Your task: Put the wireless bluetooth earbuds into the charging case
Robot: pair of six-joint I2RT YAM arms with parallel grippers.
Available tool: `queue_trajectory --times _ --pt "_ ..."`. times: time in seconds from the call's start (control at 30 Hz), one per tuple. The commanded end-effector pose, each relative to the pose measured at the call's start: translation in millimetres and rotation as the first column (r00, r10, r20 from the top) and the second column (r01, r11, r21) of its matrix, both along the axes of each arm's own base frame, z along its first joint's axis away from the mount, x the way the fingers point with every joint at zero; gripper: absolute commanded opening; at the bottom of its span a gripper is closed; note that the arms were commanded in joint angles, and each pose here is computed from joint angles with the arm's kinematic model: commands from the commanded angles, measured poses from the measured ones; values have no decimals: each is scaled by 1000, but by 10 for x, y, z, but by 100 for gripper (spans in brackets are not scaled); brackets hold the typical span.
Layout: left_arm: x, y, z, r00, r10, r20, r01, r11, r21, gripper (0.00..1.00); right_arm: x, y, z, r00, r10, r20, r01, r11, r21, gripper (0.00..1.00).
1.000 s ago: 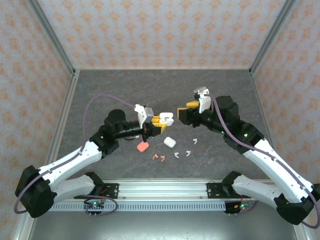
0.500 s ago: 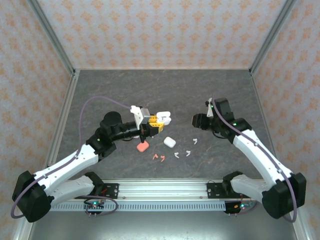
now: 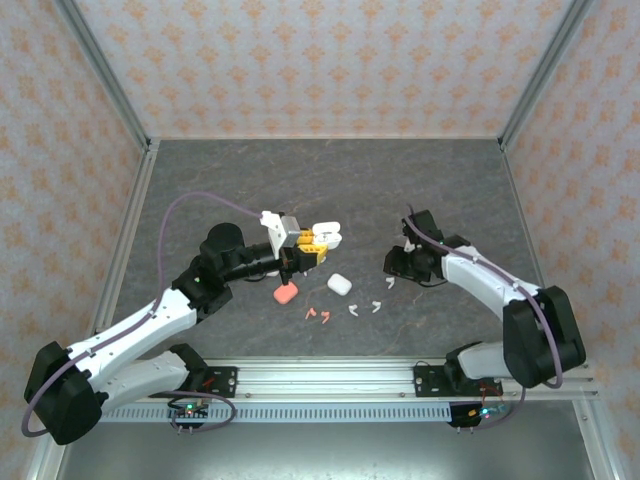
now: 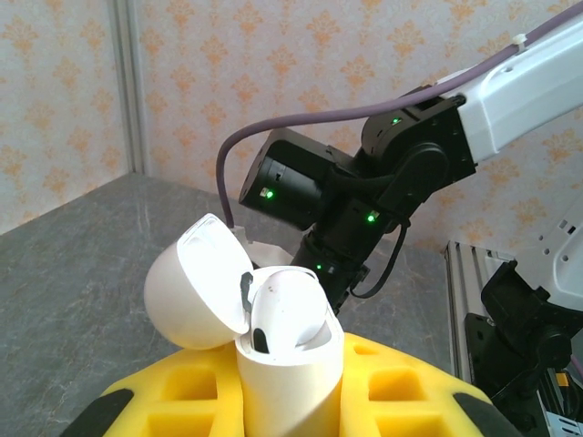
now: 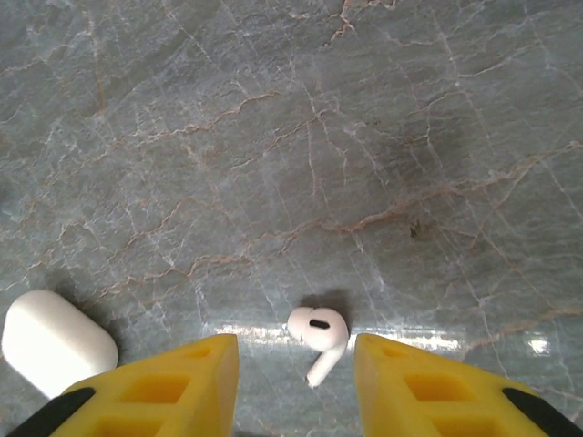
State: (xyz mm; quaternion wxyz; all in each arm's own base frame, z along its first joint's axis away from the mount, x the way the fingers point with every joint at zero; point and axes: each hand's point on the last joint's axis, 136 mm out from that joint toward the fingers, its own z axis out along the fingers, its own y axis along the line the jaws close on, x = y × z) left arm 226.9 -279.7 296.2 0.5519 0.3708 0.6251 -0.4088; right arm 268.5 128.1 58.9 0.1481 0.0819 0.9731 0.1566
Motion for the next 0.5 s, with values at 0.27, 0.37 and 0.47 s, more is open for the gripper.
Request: queue_trajectory --times 0.27,0.37,0.47 --pt "-13 10 -9 1000 5 26 -6 1000 11 0 -42 -45 -293 996 -16 -84 13 999 -33 37" --pt "-10 10 -15 1000 6 25 -7 1000 13 0 -79 -22 -342 994 -5 -110 2 1000 -24 37" --pt "-7 10 -26 1000 7 22 -8 1000 15 0 -96 -12 -375 992 3 -130 -6 1000 -22 37"
